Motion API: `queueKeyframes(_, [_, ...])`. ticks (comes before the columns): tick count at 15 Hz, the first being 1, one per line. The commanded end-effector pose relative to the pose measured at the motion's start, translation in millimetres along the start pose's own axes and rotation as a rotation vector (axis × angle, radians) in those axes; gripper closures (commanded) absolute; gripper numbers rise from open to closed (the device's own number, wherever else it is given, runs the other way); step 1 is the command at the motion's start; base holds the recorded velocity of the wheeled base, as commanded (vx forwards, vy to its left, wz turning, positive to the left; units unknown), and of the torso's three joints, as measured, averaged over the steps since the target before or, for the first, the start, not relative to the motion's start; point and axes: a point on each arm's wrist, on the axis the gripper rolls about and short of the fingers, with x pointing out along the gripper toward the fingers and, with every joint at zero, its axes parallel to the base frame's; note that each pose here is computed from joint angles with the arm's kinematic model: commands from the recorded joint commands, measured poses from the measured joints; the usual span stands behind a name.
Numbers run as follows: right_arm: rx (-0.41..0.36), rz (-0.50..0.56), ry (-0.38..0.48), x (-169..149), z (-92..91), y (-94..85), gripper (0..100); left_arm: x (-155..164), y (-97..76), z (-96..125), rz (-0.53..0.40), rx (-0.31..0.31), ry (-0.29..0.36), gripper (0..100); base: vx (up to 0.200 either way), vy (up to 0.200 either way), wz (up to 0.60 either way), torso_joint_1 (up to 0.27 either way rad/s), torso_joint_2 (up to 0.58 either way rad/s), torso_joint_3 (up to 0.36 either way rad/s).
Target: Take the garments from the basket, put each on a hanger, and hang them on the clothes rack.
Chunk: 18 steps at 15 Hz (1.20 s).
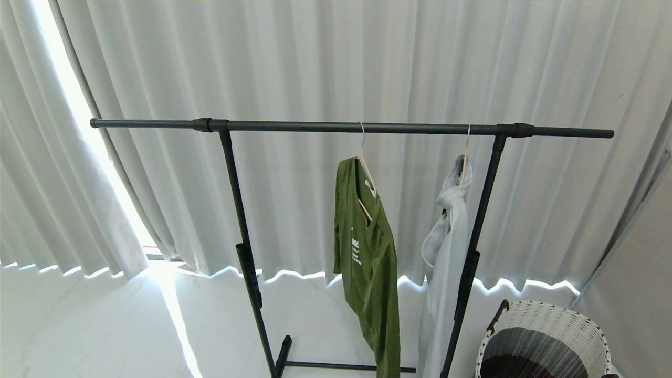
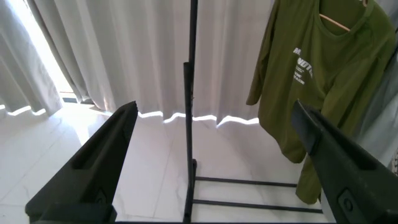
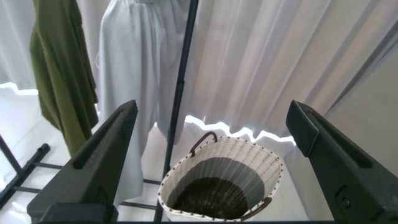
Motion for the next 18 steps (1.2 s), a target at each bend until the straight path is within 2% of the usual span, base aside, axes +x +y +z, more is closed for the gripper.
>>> queueKeyframes(1, [-0.007, -0.005, -0.078, -13, -0.7, 2.1, 0, 0, 0.0, -1, -0.002, -0.002, 0.003, 0, 0.0, 0.0, 0.0, 0.0, 0.0, 0.0])
queueKeyframes(4, [-0.029, 0.006, -0.222, -35, -4.3, 5.8, 0, 0, 0.0, -1, -0.002, -0.002, 0.006, 0, 0.0, 0.0, 0.0, 0.0, 0.0, 0.0])
queueKeyframes(7, [-0.042, 0.028, -0.245, -54, -20.4, 9.7, 0, 0, 0.0, -1, -0.002, -0.005, 0.006, 0, 0.0, 0.0, 0.0, 0.0, 0.0, 0.0])
queueKeyframes(11, [-0.068, 0.031, -0.242, -53, -23.8, 9.9, 0, 0, 0.0, -1, -0.002, -0.005, 0.006, 0, 0.0, 0.0, 0.0, 0.0, 0.0, 0.0])
queueKeyframes(14, [-0.115, 0.02, -0.244, -50, -27.9, 10.0, 0, 0, 0.0, -1, -0.002, -0.005, 0.006, 0, 0.0, 0.0, 0.0, 0.0, 0.0, 0.0])
queueKeyframes(16, [-0.149, -0.021, -0.192, -36, -55.1, 11.2, 0, 0, 0.0, -1, -0.002, -0.005, 0.006, 0, 0.0, 0.0, 0.0, 0.0, 0.0, 0.0])
queueKeyframes(17, [-0.145, -0.03, -0.164, -33, -62.4, 11.6, 0, 0, 0.0, -1, -0.002, -0.005, 0.006, 0, 0.0, 0.0, 0.0, 0.0, 0.0, 0.0])
queueKeyframes(18, [-0.113, -0.035, -0.1, -32, -68.8, 11.9, 0, 0, 0.0, -1, -0.002, -0.005, 0.006, 0, 0.0, 0.0, 0.0, 0.0, 0.0, 0.0])
